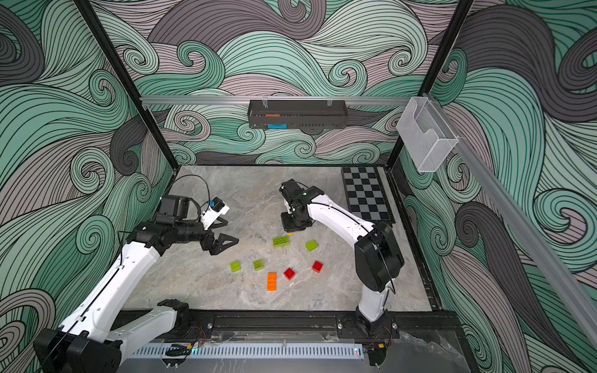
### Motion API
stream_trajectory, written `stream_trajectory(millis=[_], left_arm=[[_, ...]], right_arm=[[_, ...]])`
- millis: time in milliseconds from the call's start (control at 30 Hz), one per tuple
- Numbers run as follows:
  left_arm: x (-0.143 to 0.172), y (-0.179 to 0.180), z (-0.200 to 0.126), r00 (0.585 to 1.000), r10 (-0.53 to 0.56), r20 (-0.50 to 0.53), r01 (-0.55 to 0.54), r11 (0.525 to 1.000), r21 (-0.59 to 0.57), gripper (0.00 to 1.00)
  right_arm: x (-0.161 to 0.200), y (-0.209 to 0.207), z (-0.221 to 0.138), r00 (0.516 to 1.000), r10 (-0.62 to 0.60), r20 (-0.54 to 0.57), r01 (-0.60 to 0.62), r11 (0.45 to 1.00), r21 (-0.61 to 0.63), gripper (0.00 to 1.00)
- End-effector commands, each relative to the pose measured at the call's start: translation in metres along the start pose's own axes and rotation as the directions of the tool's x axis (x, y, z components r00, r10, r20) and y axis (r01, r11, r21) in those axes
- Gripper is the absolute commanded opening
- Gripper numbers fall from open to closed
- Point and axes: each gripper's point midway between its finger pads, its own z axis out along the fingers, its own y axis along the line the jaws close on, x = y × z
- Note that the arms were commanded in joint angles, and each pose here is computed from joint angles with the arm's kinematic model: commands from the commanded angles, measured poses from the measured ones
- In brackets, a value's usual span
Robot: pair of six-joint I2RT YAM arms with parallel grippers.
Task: Assemble a giraffe with lego
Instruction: Assemble the lego brick with the lego brick.
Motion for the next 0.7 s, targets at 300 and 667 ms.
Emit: stream_trajectory(millis=[300,667], left_arm=[[0.001,0.003,0.000,1.000,0.019,-0.002,-0.019,0.999,-0.040,0.99],[0.002,-0.001,0.002,1.000,0.029,-0.002,-0.029,0.999,-0.029,0.99]], right_arm=[[-0.003,0.000,0.025,0.998,0.069,0.004,-0.069,0.990,0.122,0.00],[-0.016,0.008,0.045,0.997,0.068,-0.022,-0.064,0.985,0.158,0.00]])
